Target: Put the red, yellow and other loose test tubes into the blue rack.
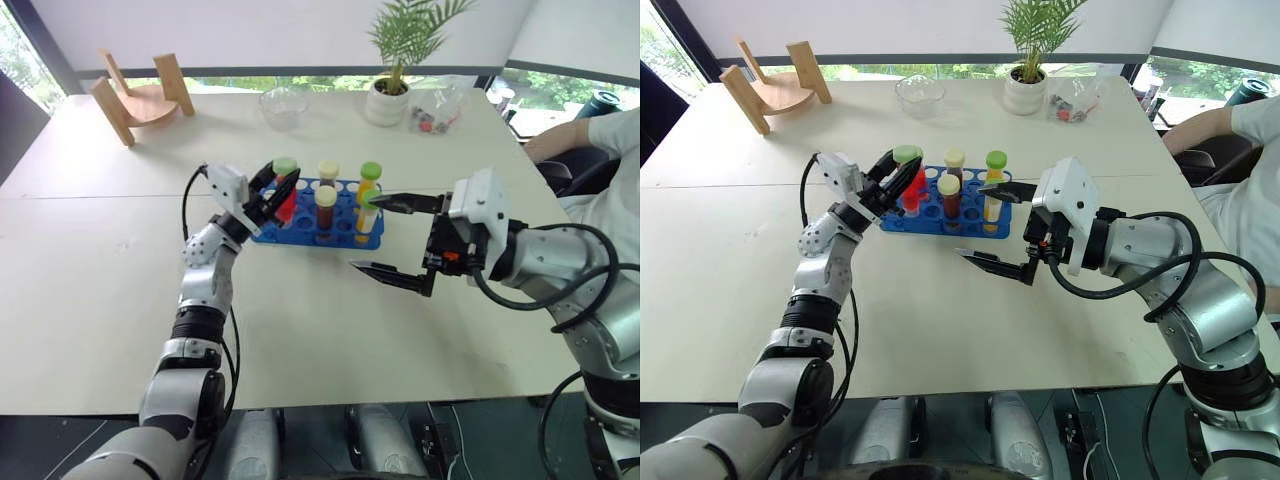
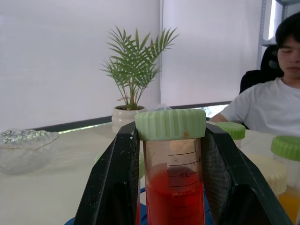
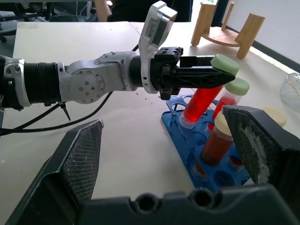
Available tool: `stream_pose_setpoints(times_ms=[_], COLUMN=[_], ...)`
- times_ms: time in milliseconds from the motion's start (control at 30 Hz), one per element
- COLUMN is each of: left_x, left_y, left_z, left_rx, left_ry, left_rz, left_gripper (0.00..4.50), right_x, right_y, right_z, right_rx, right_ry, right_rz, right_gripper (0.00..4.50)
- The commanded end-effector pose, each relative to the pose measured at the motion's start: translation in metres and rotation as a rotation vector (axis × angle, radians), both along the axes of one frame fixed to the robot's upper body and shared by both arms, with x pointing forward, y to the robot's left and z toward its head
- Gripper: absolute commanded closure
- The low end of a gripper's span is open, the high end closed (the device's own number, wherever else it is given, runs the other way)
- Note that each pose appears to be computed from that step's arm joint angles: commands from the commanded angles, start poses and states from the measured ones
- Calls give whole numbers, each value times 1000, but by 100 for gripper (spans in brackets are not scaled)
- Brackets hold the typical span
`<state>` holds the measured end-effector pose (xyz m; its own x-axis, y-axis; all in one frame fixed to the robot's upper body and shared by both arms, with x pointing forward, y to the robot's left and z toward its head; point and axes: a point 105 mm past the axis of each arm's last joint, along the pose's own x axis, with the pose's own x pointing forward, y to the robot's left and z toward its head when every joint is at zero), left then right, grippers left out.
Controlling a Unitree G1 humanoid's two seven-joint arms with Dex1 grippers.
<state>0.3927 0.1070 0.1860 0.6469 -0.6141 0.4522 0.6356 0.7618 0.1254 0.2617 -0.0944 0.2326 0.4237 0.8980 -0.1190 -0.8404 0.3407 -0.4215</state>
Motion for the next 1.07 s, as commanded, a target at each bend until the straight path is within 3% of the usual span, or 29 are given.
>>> stream_pose_setpoints(times_ms=[33, 333, 367, 533, 633, 800, 1067], left_x=[-1, -1, -2, -10, -19, -46, -111], left_y=[-2, -3, -4, 1, 16, 53, 76], left_z=[-3, -21, -26, -43, -43, -13, 0], left_rx=[19, 63, 92, 178, 270, 343, 457], left_ry=[-18, 3, 16, 105, 145, 209, 431], left_rz=[8, 8, -3, -56, -64, -94, -215], left_gripper=[326, 326, 224, 5, 5, 5, 5], right_x=[-7, -8, -8, -7, -7, -1, 12], right_y=[3, 3, 3, 3, 0, -14, -40], right_z=[9, 9, 9, 8, 5, -6, -21], right_rx=[6, 5, 5, 1, -2, -14, -1], right_ry=[-41, -39, -39, -35, -22, 17, 92], right_rz=[21, 22, 22, 19, 9, -46, -151], right_gripper=[0, 0, 0, 0, 0, 0, 0])
